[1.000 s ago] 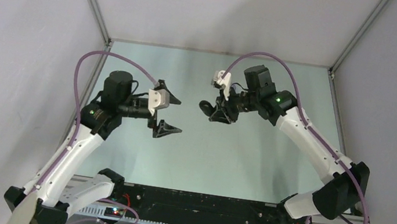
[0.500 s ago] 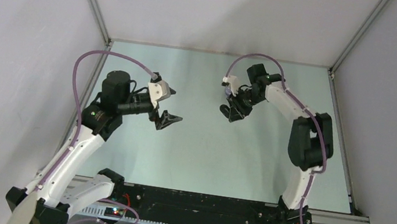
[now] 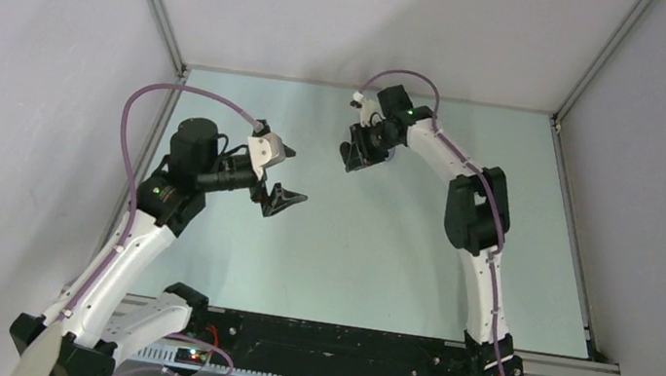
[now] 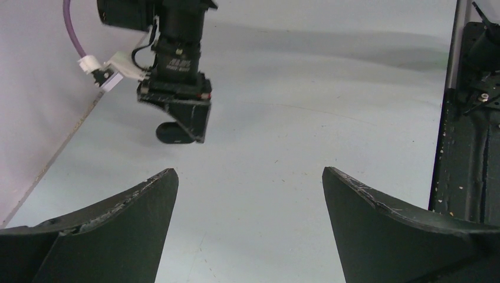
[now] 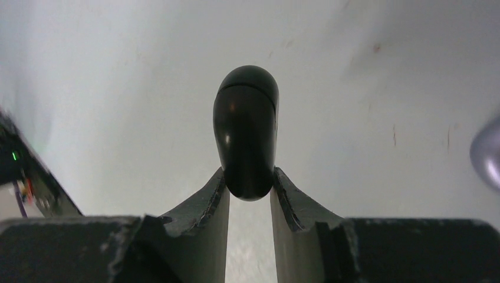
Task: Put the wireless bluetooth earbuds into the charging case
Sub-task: Place the charging case at the center of the board.
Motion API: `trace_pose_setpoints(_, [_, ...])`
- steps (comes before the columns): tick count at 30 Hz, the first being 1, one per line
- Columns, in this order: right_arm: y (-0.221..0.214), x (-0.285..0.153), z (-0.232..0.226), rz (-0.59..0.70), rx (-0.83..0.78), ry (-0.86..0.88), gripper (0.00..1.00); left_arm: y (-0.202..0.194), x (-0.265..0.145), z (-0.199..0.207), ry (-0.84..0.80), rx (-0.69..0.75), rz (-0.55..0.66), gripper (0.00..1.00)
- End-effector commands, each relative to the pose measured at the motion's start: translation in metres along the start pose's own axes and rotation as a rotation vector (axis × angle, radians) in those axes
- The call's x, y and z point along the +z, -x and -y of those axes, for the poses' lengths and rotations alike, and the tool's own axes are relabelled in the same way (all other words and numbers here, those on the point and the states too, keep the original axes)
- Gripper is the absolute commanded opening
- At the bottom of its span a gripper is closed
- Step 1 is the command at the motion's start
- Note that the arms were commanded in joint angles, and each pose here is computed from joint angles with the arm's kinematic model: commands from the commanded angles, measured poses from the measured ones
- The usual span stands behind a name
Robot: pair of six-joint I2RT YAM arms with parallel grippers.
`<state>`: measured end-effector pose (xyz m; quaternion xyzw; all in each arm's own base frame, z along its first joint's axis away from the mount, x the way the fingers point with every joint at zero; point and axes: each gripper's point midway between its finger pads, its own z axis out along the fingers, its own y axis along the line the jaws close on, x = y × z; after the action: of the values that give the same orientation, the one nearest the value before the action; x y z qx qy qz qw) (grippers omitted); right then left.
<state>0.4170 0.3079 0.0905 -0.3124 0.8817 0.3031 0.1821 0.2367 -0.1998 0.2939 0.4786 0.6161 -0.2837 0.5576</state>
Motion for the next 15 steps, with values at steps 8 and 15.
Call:
trace_pose_setpoints(8, [0.076, 0.042, 0.032, 0.269, 0.326, -0.127, 0.21, 0.002, 0.001, -0.001, -0.008, -0.003, 0.015, 0.99])
trace_pose_setpoints(15, [0.072, 0.076, 0.042, 0.256, 0.394, -0.111, 0.22, 0.001, 0.002, -0.005, -0.006, -0.015, 0.01, 0.99])
